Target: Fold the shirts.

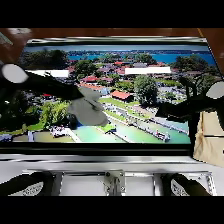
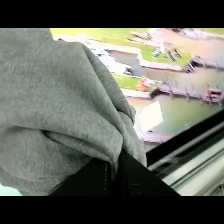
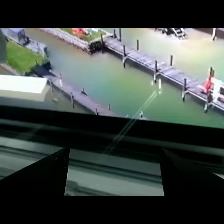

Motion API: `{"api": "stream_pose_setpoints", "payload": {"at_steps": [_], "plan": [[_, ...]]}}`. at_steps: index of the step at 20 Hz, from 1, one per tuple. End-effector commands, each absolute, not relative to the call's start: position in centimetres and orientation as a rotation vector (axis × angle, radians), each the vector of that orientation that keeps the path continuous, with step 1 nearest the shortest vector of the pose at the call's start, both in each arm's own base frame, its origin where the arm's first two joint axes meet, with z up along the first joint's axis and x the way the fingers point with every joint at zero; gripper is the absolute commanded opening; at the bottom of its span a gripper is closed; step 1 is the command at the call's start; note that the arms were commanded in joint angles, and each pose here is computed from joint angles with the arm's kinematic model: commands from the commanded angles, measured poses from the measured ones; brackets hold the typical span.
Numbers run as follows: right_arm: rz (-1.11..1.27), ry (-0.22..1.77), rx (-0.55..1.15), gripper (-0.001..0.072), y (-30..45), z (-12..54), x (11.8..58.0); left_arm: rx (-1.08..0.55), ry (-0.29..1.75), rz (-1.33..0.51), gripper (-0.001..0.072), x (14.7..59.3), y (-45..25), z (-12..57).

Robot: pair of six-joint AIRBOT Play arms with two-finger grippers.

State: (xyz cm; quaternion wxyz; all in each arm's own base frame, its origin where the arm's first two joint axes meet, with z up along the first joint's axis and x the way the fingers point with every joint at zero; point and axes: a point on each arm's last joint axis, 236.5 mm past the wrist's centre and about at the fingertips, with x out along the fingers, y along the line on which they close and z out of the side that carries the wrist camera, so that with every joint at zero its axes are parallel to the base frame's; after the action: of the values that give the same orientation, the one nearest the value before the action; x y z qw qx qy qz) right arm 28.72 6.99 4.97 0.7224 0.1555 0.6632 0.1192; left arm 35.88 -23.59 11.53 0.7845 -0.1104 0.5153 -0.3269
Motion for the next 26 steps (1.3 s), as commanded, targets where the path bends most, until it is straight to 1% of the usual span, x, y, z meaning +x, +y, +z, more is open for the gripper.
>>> {"api": "stream_pose_setpoints", "payload": {"at_steps": [1,4,5,6,7,9,12,14,16,18,21,24,26], "plan": [[0.264,1.634,0.243,0.068,5.5,4.4,24.7,-0.238,1.136,-0.826,0.0044,31.0,-33.5,9.0],[0.213,1.656,0.195,0.068,4.0,4.0,24.3,-0.219,1.216,-0.871,0.0053,27.6,-39.2,4.9],[0.197,1.651,0.182,0.068,3.6,3.9,24.4,-0.193,1.249,-0.887,0.0231,26.5,-40.2,3.6],[0.18,1.642,0.168,0.0679,3.2,3.7,24.7,-0.178,1.279,-0.89,0.0577,25.9,-40.5,2.6],[0.165,1.631,0.156,0.068,2.8,3.6,25.0,-0.164,1.303,-0.875,0.07,26.1,-39.8,2.0],[0.149,1.594,0.146,0.068,2.4,3.5,25.9,-0.169,1.357,-0.76,0.07,28.5,-35.6,1.3],[0.138,1.524,0.147,0.0679,2.3,3.5,27.6,-0.234,1.414,-0.564,0.0701,33.1,-26.1,1.2],[0.129,1.482,0.149,0.0679,2.3,3.0,28.6,-0.322,1.446,-0.442,0.0701,35.3,-20.3,0.9],[0.116,1.447,0.156,0.0679,2.2,1.9,29.3,-0.401,1.465,-0.365,0.0702,36.2,-17.1,-0.3],[0.118,1.438,0.192,0.0679,2.7,0.4,29.5,-0.46,1.521,-0.36,0.0703,35.5,-17.4,-2.3],[0.192,1.49,0.279,0.068,5.0,-2.1,28.6,-0.512,1.593,-0.4,0.0703,34.2,-20.6,-5.6],[0.299,1.552,0.387,0.068,8.0,-3.8,27.7,-0.592,1.581,-0.423,0.0703,34.8,-24.3,-7.3],[0.329,1.582,0.44,0.068,9.0,-4.7,27.4,-0.642,1.557,-0.447,0.0702,35.3,-26.3,-7.8]]}}
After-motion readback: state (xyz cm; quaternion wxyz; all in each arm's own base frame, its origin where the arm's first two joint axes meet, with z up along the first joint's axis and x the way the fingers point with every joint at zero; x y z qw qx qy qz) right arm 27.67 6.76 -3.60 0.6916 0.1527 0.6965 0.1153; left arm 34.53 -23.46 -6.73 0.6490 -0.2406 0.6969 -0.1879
